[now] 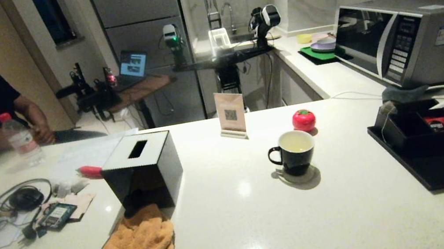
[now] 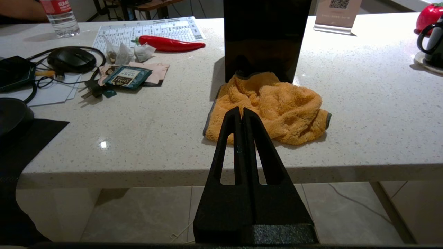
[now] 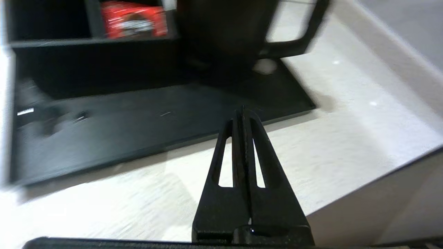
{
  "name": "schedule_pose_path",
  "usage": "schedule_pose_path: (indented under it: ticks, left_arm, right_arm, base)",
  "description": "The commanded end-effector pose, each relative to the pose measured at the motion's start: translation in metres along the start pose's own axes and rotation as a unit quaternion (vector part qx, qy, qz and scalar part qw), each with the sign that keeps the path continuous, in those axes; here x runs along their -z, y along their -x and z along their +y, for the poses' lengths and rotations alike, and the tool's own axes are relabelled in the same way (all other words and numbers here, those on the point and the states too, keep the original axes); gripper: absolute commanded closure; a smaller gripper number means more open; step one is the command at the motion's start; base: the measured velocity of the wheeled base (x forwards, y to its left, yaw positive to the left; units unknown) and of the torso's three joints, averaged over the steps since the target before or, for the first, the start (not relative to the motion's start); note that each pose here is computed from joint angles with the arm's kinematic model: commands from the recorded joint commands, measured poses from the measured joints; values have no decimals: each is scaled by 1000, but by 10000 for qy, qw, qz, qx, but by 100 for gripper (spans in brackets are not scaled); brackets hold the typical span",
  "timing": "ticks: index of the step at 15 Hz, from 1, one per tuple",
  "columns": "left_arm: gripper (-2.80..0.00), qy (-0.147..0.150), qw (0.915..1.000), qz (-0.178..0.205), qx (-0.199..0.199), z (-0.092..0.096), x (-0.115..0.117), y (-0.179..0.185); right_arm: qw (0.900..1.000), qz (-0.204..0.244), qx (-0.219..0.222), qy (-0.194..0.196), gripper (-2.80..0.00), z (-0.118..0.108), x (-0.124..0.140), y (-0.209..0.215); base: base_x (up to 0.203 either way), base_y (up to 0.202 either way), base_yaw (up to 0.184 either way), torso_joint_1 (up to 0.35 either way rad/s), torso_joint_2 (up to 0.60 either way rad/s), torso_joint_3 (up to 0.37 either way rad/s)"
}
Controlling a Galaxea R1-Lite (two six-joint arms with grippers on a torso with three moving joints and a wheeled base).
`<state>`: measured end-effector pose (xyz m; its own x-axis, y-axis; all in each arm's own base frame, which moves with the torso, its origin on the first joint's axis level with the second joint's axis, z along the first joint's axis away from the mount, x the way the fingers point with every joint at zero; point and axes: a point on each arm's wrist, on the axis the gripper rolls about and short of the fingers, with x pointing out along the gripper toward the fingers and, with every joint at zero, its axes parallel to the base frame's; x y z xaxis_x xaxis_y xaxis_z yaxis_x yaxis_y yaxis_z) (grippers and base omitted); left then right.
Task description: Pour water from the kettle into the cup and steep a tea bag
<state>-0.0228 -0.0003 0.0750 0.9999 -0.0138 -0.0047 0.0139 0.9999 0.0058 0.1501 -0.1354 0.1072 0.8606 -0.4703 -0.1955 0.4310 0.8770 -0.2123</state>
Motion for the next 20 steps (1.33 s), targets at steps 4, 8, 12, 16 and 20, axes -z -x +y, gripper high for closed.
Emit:
schedule_pose_path:
  ticks: [4, 8, 12, 16, 20]
  left_arm:
    - [0, -1, 10000, 7, 0, 0, 0, 0]
    - [0, -1, 10000, 7, 0, 0, 0, 0]
    - [0, -1, 10000, 7, 0, 0, 0, 0]
    - [0, -1, 10000, 5, 0, 0, 0, 0]
    - [0, -1, 10000, 7, 0, 0, 0, 0]
  right_arm:
    - [9982, -137, -564, 126, 0, 25, -10, 23]
    - [9932, 7, -1146, 184, 0, 46, -9, 46]
    - [9820, -65, -1859, 328, 0, 68, -9, 57]
    - [9731, 17, -2277, 363, 0, 78, -8, 71]
    - [9625, 10, -2687, 360, 0, 85, -8, 88]
  base:
    - [0, 0, 0, 0, 0, 0]
    - [0, 0, 0, 0, 0, 0]
    - [0, 0, 0, 0, 0, 0]
    - [0, 0, 0, 0, 0, 0]
    - [0, 0, 0, 0, 0, 0]
